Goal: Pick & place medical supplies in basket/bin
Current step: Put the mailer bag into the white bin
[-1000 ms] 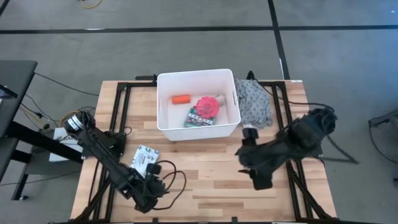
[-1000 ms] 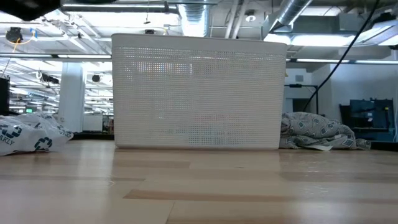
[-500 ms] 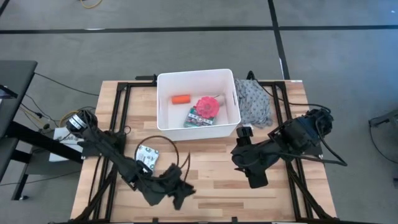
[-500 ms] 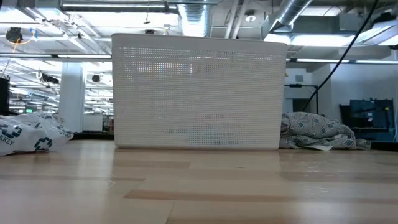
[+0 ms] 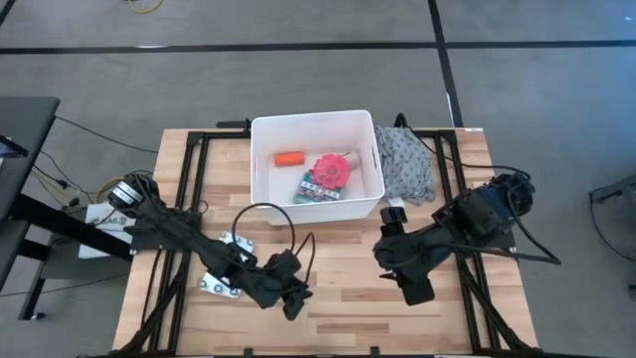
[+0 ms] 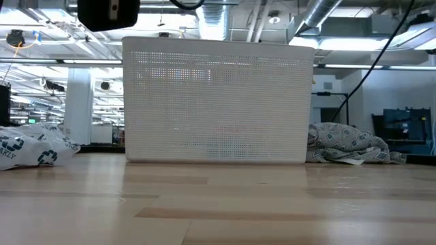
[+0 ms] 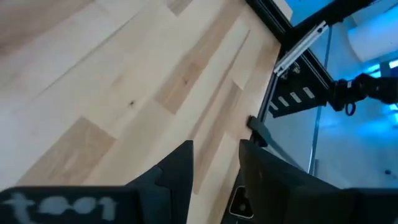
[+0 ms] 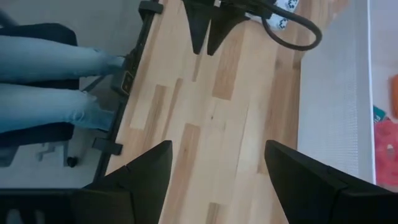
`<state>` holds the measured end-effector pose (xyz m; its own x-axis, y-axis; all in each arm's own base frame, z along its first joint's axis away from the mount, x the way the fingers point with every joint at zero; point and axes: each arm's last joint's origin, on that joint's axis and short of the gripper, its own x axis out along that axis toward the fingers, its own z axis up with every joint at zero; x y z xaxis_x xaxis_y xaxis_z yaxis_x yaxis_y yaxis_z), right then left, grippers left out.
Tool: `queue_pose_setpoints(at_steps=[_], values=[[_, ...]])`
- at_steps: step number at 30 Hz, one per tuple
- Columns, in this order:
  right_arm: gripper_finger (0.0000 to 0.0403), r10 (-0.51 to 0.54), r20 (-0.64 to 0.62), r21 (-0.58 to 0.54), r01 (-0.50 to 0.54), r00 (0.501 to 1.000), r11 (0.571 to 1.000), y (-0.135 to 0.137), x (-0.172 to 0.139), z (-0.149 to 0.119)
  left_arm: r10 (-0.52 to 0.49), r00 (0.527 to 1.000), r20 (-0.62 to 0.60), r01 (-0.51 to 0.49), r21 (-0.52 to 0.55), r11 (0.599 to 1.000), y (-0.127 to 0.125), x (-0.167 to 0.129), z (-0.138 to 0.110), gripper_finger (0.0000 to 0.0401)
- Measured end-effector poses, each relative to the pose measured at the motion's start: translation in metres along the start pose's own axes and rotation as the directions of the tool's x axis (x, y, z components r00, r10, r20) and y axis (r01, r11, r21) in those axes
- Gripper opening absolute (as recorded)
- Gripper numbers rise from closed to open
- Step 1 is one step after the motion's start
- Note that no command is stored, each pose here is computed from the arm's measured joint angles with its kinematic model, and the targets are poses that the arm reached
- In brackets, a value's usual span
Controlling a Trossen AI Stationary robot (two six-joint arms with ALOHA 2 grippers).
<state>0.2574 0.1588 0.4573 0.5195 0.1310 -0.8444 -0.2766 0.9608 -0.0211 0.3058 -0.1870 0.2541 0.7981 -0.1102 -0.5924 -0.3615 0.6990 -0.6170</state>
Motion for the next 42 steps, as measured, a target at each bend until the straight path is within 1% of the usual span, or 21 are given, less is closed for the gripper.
queue_pose_setpoints(at_steps=[5,8,9,11,12,13,14,16,18,22,25,28,29,31,32,33,36,38,39,41,42], values=[[0.0249,0.015,0.003,-0.043,-0.015,1.0,0.999,0.001,-0.002,-0.001,0.002,0.999,0.041,-0.003,0.025,1.0,0.002,0.003,0.01,0.0117],[0.0249,0.018,0.002,-0.047,-0.018,1.0,0.999,0.002,-0.003,-0.001,0.044,0.996,0.08,-0.047,0.036,0.998,0.01,0.007,0.021,0.0117],[0.0249,0.018,0.002,-0.047,-0.018,1.0,0.999,0.002,-0.003,-0.001,0.054,0.994,0.093,-0.054,-0.003,0.999,0.012,0.008,0.025,0.0117],[0.0249,0.018,0.002,-0.047,-0.018,1.0,0.999,0.002,-0.003,-0.001,0.06,0.994,0.09,-0.049,-0.121,0.992,0.015,0.01,0.031,0.0117],[0.0249,0.018,0.002,-0.047,-0.018,1.0,0.999,0.002,-0.003,-0.001,0.055,0.996,0.069,-0.043,-0.162,0.986,0.017,0.011,0.033,0.0117],[0.0249,0.018,0.002,-0.047,-0.018,1.0,0.999,0.002,-0.003,-0.001,0.048,0.998,0.047,-0.04,-0.172,0.984,0.018,0.012,0.035,0.0117],[0.0249,0.018,0.002,-0.047,-0.018,1.0,0.999,0.002,-0.003,-0.001,0.043,0.999,0.031,-0.038,-0.146,0.989,0.019,0.012,0.036,0.0117],[0.0249,0.018,0.002,-0.047,-0.018,1.0,0.999,0.002,-0.003,-0.001,0.045,0.998,0.032,-0.044,-0.047,0.998,0.02,0.013,0.039,0.0117],[0.0249,0.018,0.002,-0.047,-0.018,1.0,0.999,0.002,-0.003,-0.001,0.057,0.997,0.051,-0.057,0.002,0.998,0.022,0.014,0.042,0.0117],[0.0249,0.019,0.002,-0.039,-0.019,1.0,0.999,0.002,-0.003,-0.001,0.09,0.992,0.087,-0.091,0.012,0.996,0.026,0.015,0.046,0.0117],[0.025,0.019,0.002,-0.04,-0.019,1.0,0.999,0.002,-0.003,-0.001,0.121,0.983,0.137,-0.127,0.042,0.991,0.029,0.015,0.052,0.0117],[0.025,0.019,0.002,-0.039,-0.019,1.0,0.999,0.001,-0.003,-0.001,0.129,0.983,0.134,-0.127,-0.025,0.992,0.034,0.017,0.059,0.0117],[0.025,0.019,0.004,-0.038,-0.019,1.0,0.999,0.001,-0.003,-0.001,0.119,0.988,0.099,-0.116,-0.034,0.993,0.036,0.018,0.061,0.0117],[0.025,0.02,0.005,-0.037,-0.02,1.0,0.999,0.001,-0.004,-0.002,0.079,0.996,-0.039,-0.079,-0.007,0.997,0.038,0.018,0.057,0.0117],[0.025,0.02,0.005,-0.037,-0.02,1.0,0.999,0.001,-0.004,-0.002,0.057,0.991,-0.122,-0.056,0.01,0.998,0.038,0.018,0.053,0.0117],[0.025,0.02,0.005,-0.037,-0.02,1.0,0.999,0.001,-0.004,-0.002,0.037,0.978,-0.207,-0.036,0.008,0.999,0.038,0.017,0.047,0.0117],[0.025,0.021,0.009,-0.037,-0.021,1.0,0.999,0.001,-0.006,-0.002,-0.016,0.911,-0.413,-0.037,-0.12,0.992,0.032,0.01,0.026,0.0114],[0.025,0.023,0.013,-0.037,-0.023,1.0,0.999,0.0,-0.008,-0.003,-0.024,0.855,-0.518,-0.075,-0.17,0.983,0.026,0.003,0.009,0.0108],[0.025,0.024,0.015,-0.036,-0.023,1.0,0.999,0.0,-0.008,-0.003,-0.014,0.822,-0.569,-0.112,-0.186,0.976,0.024,-0.002,-0.002,0.0104],[0.025,0.025,0.018,-0.036,-0.024,1.0,0.999,0.0,-0.01,-0.004,0.051,0.759,-0.649,-0.235,-0.2,0.951,0.022,-0.012,-0.025,0.0097],[0.025,0.025,0.019,-0.036,-0.024,1.0,0.999,0.0,-0.01,-0.004,0.1,0.739,-0.667,-0.301,-0.193,0.934,0.022,-0.018,-0.037,0.0094]])
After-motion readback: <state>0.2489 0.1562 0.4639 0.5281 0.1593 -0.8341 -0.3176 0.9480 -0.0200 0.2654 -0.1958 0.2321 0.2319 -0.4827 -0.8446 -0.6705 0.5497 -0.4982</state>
